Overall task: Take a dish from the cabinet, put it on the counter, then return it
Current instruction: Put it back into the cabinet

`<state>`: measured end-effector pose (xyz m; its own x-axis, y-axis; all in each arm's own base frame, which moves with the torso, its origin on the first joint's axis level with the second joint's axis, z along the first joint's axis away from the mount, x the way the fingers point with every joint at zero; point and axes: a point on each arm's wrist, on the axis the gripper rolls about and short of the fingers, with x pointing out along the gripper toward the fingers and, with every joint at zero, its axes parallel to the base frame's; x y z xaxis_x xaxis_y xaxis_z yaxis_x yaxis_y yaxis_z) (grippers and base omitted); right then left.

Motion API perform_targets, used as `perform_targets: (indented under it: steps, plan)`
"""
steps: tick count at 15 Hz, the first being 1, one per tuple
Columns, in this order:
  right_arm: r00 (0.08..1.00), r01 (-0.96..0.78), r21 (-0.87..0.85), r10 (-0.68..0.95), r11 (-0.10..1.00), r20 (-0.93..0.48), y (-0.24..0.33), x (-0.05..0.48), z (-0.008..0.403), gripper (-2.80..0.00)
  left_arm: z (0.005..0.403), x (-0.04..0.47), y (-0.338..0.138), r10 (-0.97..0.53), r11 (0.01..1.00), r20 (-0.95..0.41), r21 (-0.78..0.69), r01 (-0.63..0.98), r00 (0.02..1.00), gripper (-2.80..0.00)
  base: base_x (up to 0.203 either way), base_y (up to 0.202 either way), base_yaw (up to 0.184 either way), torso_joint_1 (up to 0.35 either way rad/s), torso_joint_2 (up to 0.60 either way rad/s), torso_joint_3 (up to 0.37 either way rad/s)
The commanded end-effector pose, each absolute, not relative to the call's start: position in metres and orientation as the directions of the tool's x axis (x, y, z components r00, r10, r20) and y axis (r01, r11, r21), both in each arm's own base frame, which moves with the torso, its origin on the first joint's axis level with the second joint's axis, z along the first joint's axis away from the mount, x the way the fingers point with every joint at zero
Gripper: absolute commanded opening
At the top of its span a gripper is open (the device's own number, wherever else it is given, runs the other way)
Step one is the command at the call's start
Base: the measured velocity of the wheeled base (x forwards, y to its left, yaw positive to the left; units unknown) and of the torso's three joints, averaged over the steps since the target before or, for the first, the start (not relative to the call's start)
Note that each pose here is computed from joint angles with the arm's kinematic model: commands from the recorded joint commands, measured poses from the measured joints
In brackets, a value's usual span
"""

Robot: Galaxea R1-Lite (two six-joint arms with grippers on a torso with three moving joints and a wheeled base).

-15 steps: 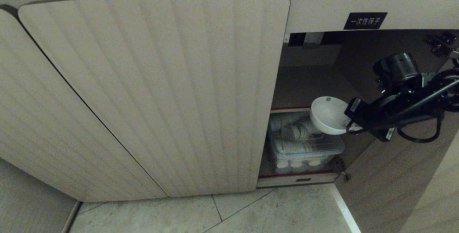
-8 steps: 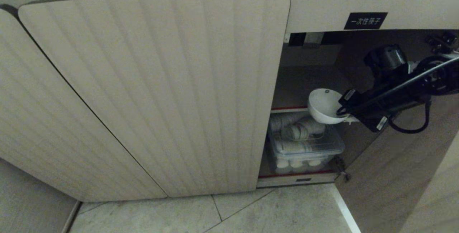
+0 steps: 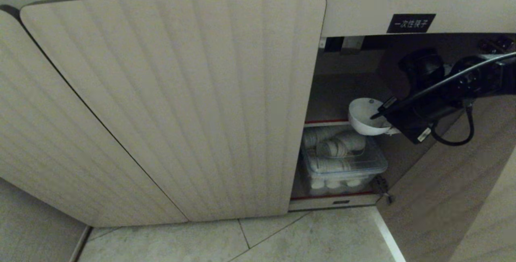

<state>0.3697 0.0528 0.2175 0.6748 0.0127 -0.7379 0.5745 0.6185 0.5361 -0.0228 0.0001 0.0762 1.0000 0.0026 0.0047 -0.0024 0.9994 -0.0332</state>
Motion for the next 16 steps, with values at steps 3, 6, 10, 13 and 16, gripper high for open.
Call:
perform_targets:
  steps: [3,6,10,13,16]
  plan:
    - [0.687,0.583,0.564,0.015,0.585,-0.726,0.054,0.380,0.218,-2.80,0.076,-0.023,0.000,0.003,0.999,0.005,-0.034,-0.003,1.000,-2.80,0.000,0.000,0.000,0.000,0.00,0.000]
    - [0.703,0.571,0.580,0.019,0.581,-0.711,0.055,0.384,0.221,-2.80,0.076,-0.023,0.000,0.003,0.999,0.006,-0.034,-0.003,1.000,-2.80,0.000,0.000,0.000,0.000,0.00,0.000]
    - [0.714,0.566,0.596,0.022,0.570,-0.700,0.056,0.390,0.223,-2.80,0.076,-0.023,0.000,0.003,0.999,0.006,-0.034,-0.003,1.000,-2.80,0.000,0.000,0.000,0.000,0.00,0.000]
    - [0.719,0.562,0.600,0.023,0.569,-0.695,0.056,0.393,0.222,-2.80,0.076,-0.023,0.000,0.004,0.999,0.005,-0.034,-0.004,1.000,-2.80,0.000,0.000,0.000,0.000,0.00,0.000]
    - [0.735,0.549,0.614,0.024,0.567,-0.678,0.057,0.399,0.226,-2.80,0.076,-0.023,0.000,0.003,0.999,0.006,-0.034,-0.003,1.000,-2.80,0.000,0.000,0.000,0.000,0.00,0.000]
